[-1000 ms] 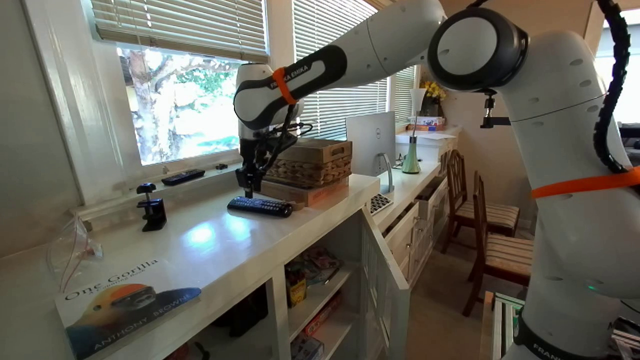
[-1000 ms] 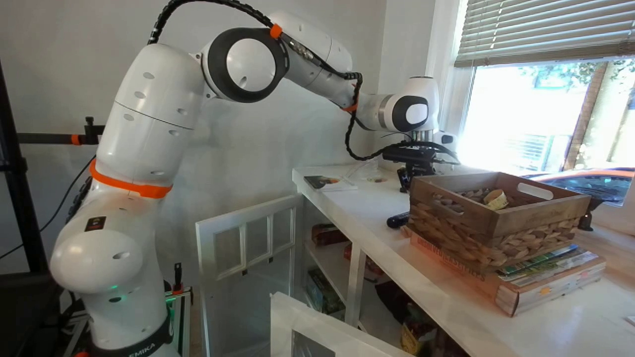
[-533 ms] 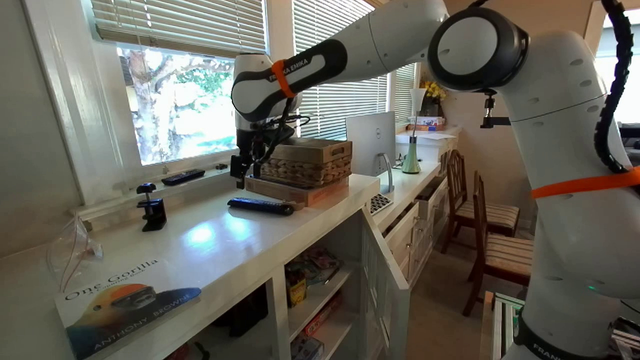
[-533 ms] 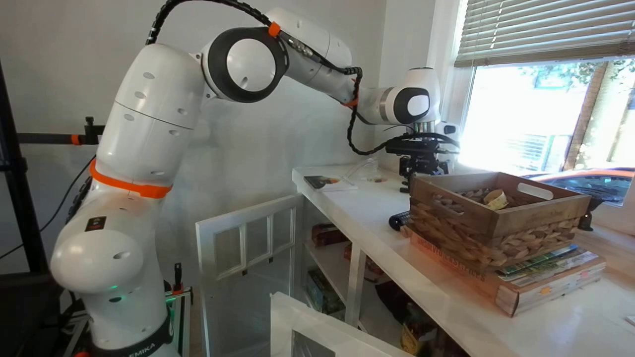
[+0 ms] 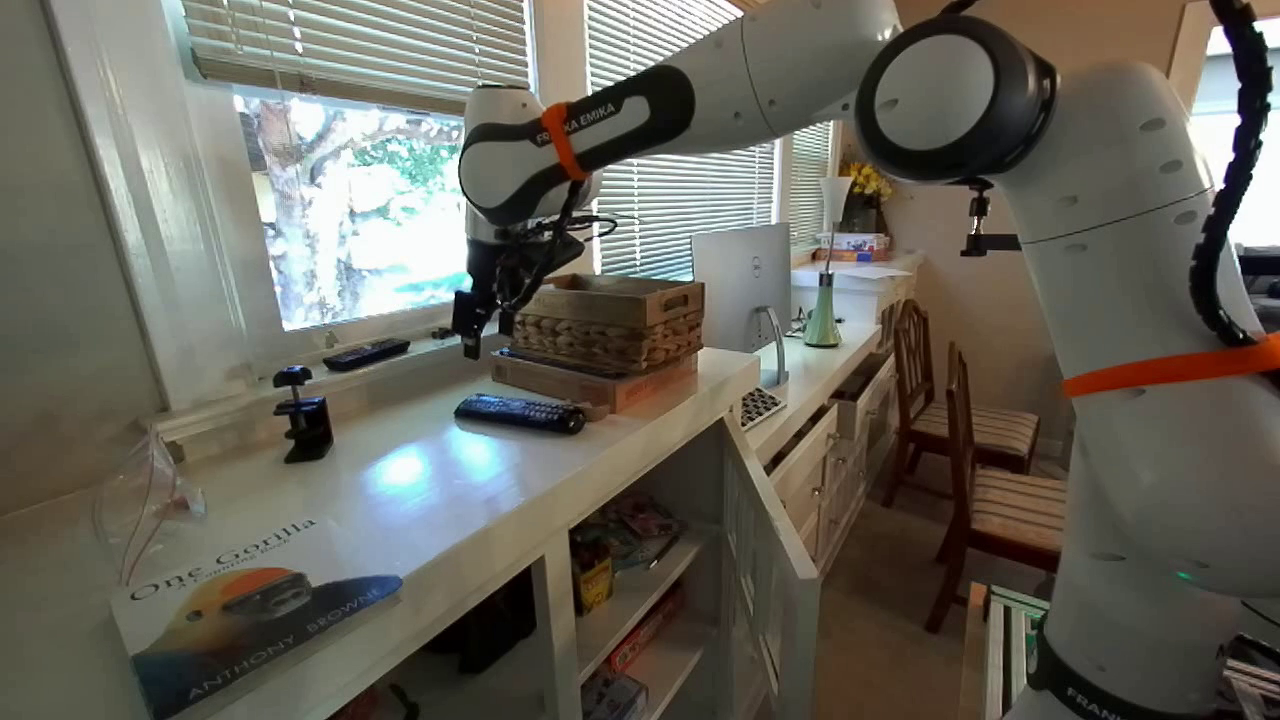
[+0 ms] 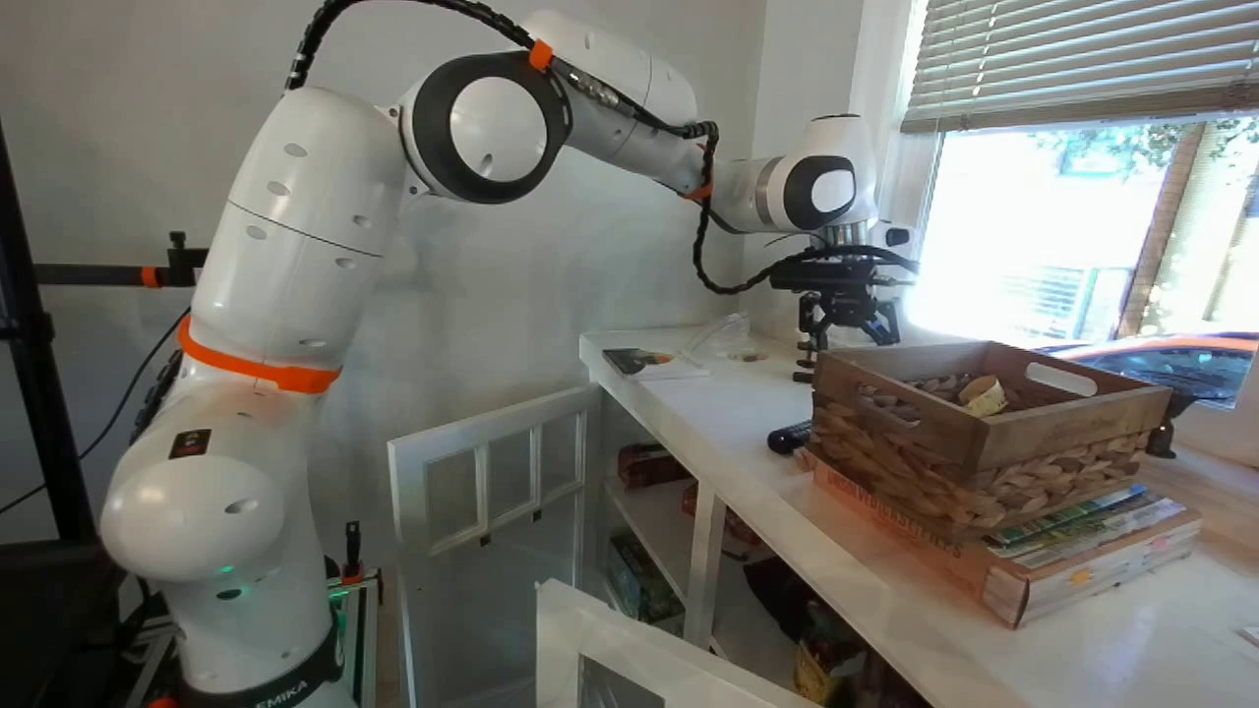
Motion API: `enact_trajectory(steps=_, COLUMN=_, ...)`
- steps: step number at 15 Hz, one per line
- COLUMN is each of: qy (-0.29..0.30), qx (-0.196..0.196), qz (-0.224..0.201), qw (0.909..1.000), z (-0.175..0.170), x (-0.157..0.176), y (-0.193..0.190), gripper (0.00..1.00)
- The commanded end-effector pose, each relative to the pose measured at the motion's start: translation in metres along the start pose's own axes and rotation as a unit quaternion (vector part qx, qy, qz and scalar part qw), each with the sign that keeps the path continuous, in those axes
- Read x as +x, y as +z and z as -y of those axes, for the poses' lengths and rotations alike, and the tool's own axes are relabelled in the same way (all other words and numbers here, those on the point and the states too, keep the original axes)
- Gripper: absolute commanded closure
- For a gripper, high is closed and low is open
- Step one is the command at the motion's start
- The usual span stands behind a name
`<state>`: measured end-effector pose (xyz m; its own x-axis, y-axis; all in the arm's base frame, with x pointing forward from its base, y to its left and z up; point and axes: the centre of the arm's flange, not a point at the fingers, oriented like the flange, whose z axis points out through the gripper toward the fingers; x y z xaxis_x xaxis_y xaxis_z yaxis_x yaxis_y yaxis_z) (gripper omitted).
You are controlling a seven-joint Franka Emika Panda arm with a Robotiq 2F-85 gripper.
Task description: Take the remote out of the basket and place it on the table top
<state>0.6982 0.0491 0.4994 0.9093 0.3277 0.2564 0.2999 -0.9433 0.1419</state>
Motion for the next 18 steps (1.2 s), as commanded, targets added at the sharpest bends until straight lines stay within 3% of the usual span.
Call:
enact_trajectory(steps=1, qy=0.029, qx=-0.018, qz=0.016, qw=0.9993, z=0.000, x=0.011, y=-0.009, gripper=0.00)
enact_trajectory(steps=4, qy=0.052, qx=-0.030, qz=0.045, qw=0.9972, z=0.001, x=0.009, y=-0.023, gripper=0.00)
enact_trajectory(steps=9, qy=0.091, qx=-0.014, qz=0.104, qw=0.9903, z=0.004, x=0.001, y=-0.043, gripper=0.00)
enact_trajectory(steps=18, qy=0.098, qx=0.006, qz=0.098, qw=0.9904, z=0.005, x=-0.020, y=-0.051, gripper=0.00)
